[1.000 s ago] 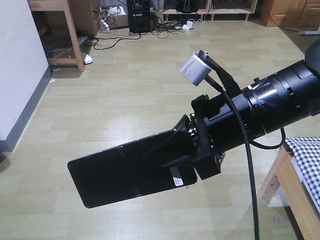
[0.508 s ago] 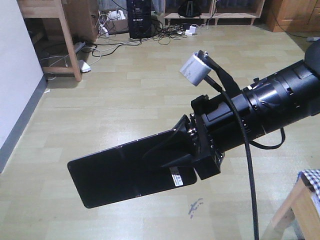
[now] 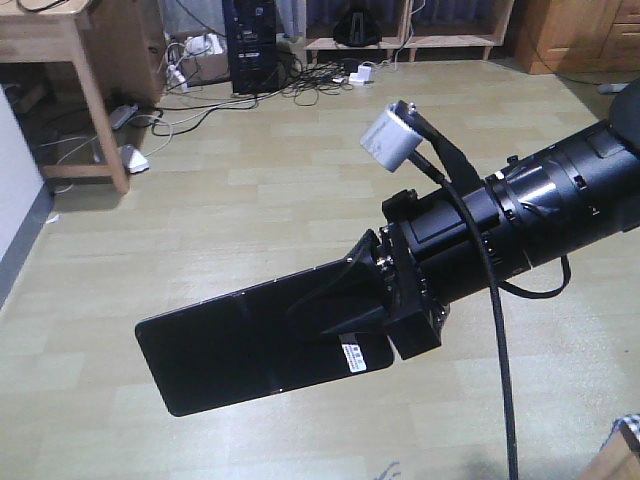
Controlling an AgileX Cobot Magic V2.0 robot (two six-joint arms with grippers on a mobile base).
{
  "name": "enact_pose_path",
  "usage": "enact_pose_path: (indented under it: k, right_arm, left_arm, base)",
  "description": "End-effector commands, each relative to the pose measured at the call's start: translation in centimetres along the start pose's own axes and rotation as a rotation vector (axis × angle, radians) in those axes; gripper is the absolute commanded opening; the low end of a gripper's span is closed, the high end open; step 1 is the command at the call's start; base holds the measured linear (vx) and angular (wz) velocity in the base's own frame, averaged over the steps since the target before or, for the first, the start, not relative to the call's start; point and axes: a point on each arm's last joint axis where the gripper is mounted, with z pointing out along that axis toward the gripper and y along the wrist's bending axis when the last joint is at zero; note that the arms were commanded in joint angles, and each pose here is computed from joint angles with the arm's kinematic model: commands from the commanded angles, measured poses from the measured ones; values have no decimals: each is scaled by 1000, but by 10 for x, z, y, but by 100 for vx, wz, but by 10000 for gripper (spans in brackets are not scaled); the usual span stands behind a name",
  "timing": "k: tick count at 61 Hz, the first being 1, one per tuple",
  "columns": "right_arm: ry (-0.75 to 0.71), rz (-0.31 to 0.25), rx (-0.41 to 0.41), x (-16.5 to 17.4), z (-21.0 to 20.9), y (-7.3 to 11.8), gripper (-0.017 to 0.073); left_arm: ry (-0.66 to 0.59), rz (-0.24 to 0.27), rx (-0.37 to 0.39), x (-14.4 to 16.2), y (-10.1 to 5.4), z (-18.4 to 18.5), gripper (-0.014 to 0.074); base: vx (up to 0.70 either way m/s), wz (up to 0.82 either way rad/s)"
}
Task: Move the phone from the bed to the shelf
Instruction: 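Carry the phone in the right gripper while driving to the shelf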
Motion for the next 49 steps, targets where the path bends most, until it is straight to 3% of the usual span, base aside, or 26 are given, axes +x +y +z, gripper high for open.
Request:
enact_pose_path:
  k: [1, 49]
  right_arm:
    - [-56, -34, -85, -10, -11, 22, -1]
    - [-56, -34, -85, -10, -11, 22, -1]
  left_arm:
    - [-110, -9, -4, -16, 1, -3, 1]
    - [-110, -9, -4, -16, 1, -3, 1]
  base:
    - [38, -16]
    - [38, -18]
